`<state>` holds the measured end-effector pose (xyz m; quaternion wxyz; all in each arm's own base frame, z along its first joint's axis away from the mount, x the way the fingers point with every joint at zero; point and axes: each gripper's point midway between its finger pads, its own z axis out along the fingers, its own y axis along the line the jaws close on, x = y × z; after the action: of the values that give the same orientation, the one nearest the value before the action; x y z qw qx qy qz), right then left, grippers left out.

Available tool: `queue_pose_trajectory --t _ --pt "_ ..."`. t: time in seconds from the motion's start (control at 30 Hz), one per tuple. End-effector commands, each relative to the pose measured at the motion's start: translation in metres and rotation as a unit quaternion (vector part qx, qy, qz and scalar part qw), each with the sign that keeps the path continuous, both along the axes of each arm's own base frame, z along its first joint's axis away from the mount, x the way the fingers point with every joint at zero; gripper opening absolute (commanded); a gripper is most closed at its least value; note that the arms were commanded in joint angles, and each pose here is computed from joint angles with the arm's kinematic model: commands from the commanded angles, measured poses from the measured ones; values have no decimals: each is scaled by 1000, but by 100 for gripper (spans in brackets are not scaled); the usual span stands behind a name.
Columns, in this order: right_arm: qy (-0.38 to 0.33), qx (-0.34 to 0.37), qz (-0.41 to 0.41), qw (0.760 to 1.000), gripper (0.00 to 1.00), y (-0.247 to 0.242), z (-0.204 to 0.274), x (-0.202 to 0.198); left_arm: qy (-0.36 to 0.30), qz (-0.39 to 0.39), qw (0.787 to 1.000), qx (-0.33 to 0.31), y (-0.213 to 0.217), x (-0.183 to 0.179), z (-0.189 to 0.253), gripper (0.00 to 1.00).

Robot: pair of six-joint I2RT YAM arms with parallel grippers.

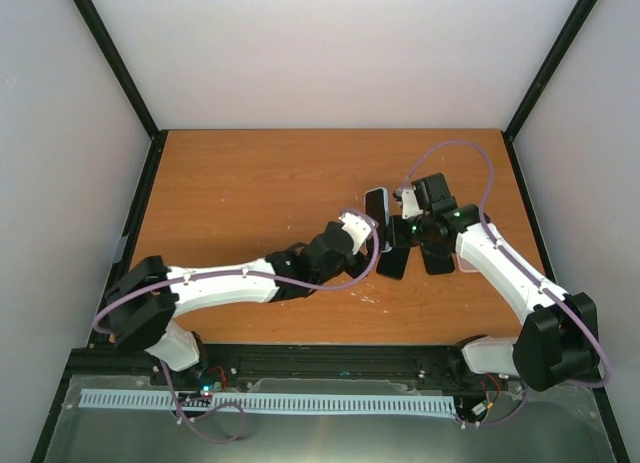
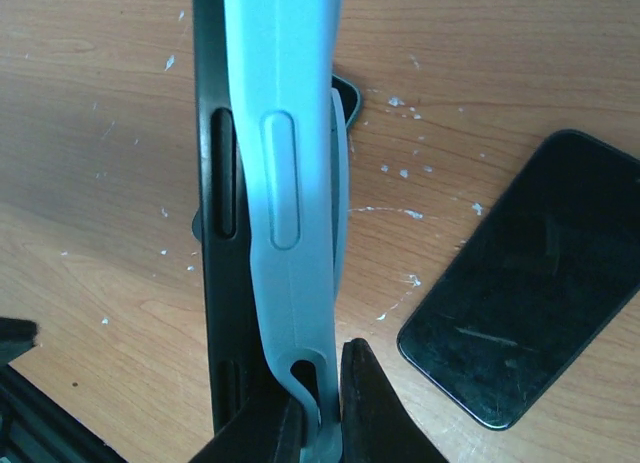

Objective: Take the phone out of the phone case
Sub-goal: Remove the phone case from the phone.

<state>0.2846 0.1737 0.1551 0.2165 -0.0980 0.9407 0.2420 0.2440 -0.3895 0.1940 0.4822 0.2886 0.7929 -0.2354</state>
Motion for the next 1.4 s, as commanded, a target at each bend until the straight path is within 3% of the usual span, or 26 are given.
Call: queue_pose_trajectory --t 0.0,0.37,0.6,1.03,1.1,1.2,1.37 --pt "0 43 -16 999 3 3 21 11 -46 26 999 -1 -19 19 14 68" --pt "26 83 -37 996 3 -6 17 12 -45 4 999 13 -44 24 -10 67" --pt "25 95 -33 995 3 -5 19 6 -49 41 997 30 -41 36 -18 62" --pt "68 141 -17 987 3 4 21 -6 -135 102 977 128 -28 48 -28 51" --pt "76 145 -15 986 3 5 23 -7 -144 105 975 133 -27 48 -29 53" --pt "84 152 -11 985 3 8 26 -8 -153 120 969 152 -22 52 -32 65" --pt "89 162 -24 982 3 1 25 -6 -167 116 965 167 -20 53 -34 62"
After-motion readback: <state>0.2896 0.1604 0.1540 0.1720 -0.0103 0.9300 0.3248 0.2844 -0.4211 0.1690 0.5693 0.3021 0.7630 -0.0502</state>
